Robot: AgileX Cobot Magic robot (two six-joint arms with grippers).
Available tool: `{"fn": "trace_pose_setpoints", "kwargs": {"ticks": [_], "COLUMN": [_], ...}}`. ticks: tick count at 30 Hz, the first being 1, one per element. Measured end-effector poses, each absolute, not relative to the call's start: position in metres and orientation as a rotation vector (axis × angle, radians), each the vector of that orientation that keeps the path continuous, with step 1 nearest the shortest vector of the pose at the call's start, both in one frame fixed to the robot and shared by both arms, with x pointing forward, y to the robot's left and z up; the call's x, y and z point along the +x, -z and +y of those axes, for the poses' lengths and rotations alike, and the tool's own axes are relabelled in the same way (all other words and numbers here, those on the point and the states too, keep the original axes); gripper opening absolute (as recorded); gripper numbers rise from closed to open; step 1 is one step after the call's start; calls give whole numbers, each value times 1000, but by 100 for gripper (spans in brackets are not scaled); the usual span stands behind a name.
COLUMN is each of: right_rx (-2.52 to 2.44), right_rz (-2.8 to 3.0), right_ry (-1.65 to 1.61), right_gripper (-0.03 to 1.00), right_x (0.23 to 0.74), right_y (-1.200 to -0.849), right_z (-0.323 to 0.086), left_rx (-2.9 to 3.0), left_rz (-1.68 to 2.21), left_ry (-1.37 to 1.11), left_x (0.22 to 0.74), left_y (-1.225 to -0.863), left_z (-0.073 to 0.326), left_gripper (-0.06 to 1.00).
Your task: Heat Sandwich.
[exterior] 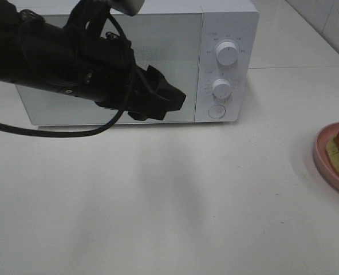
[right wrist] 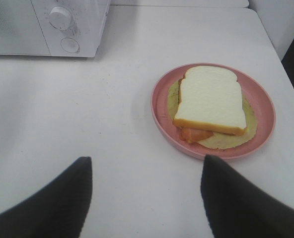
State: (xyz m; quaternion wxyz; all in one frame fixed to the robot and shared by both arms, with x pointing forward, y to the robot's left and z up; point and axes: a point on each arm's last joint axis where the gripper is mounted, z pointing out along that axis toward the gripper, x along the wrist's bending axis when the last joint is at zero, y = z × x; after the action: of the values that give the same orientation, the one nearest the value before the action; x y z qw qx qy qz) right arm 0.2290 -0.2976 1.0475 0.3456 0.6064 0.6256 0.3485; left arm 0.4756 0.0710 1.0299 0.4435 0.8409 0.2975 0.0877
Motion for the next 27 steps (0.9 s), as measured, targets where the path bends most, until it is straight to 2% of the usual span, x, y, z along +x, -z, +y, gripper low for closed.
{"fn": "trace_pose_setpoints", "kwargs": {"ticks": [5, 10, 14, 16, 19, 22, 24, 27], "right_rx": [1574, 1574, 1574, 1574, 1574, 1574, 1574, 1574], "right_rz": [1624, 1624, 1624, 1624, 1624, 1624, 1624, 1624], "right_ry": [-905, -905, -905, -905, -905, -905, -905, -905], "right_gripper": [63, 63, 62, 62, 62, 62, 62, 62], "right_x": [229, 229, 229, 229, 229, 229, 229, 229], "right_y": [-1048, -1048, -1048, -1048, -1048, -1048, -1048, -1048], "right_z": [-298, -298, -298, -298, -298, -298, -298, -298], "left_rx": [2228, 2327, 2309, 2280, 2195, 2156, 2078, 2035], "left_rz": [905, 996, 1246, 1280, 1430, 1493, 1570, 1603], "left_ry": [-119, -179, -298, -320, -372, -393, -446, -479], "left_x": [465, 461, 453, 451, 430, 415, 386, 367], "left_y": [-1031, -1038, -1064, -1069, -1079, -1080, -1082, -1081], "left_z": [94, 117, 173, 184, 225, 242, 264, 273], "left_gripper": [62, 62, 66, 67, 67, 67, 67, 67]}}
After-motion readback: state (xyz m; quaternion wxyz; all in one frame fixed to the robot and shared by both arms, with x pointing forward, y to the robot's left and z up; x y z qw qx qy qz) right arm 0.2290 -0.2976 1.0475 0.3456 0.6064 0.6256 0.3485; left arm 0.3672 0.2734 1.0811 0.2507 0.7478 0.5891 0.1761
